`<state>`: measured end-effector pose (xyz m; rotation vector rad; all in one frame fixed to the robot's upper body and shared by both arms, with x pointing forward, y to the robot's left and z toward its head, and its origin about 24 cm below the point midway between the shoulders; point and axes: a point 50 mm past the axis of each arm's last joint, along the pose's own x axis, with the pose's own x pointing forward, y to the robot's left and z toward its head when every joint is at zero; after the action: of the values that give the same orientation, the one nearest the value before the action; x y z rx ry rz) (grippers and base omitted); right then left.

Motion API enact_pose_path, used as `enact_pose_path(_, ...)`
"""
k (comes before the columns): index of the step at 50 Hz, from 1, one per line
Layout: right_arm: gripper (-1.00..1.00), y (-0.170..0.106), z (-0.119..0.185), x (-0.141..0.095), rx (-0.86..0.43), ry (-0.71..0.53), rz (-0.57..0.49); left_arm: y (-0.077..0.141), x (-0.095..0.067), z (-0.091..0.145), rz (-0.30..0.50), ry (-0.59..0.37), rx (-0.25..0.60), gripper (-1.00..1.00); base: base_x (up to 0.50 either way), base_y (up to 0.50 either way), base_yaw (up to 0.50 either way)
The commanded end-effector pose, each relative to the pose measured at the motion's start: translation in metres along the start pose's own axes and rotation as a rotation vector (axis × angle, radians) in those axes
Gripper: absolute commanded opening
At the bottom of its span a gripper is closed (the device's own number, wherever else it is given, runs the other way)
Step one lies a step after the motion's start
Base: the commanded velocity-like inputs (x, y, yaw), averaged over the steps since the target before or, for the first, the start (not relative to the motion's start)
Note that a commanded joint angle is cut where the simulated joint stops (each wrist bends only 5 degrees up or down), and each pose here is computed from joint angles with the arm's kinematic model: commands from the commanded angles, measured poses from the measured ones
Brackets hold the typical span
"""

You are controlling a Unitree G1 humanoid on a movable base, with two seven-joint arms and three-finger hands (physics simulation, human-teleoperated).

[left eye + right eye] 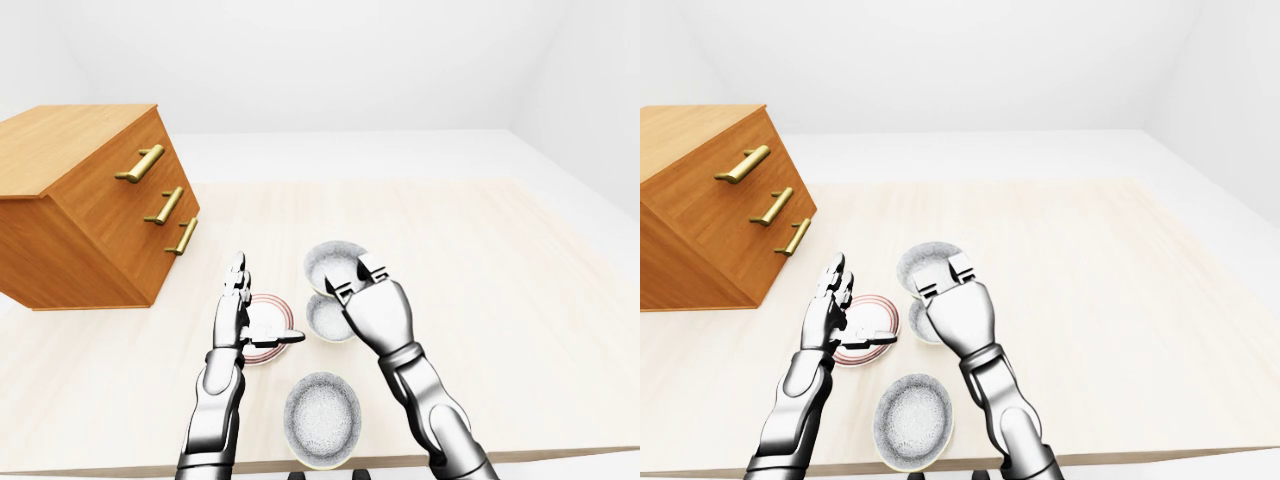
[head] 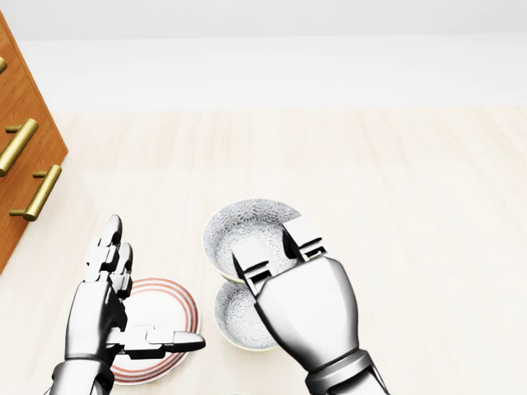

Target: Stack the bowl at the front on the bowl in the middle.

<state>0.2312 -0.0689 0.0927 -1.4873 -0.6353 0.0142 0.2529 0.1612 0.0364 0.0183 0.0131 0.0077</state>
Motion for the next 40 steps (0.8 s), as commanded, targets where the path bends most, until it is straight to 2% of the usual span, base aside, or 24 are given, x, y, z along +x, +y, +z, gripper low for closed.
enact_pose_path(1, -1.0, 0.0001, 0.0059, -0.0046, -0.02, -0.023, -0.022, 0.0001, 0.0001, -0.0005, 0.0, -0.001, 0.001, 1.0, 0.0, 0.0, 0.0)
enact_pose_path(40, -1.0, -0.0048, 0.0025, -0.0043, -0.006, -0.008, -0.045, -0.0001, -0.0001, 0.0001, 0.0, -0.001, 0.001, 1.0, 0.0, 0.0, 0.0)
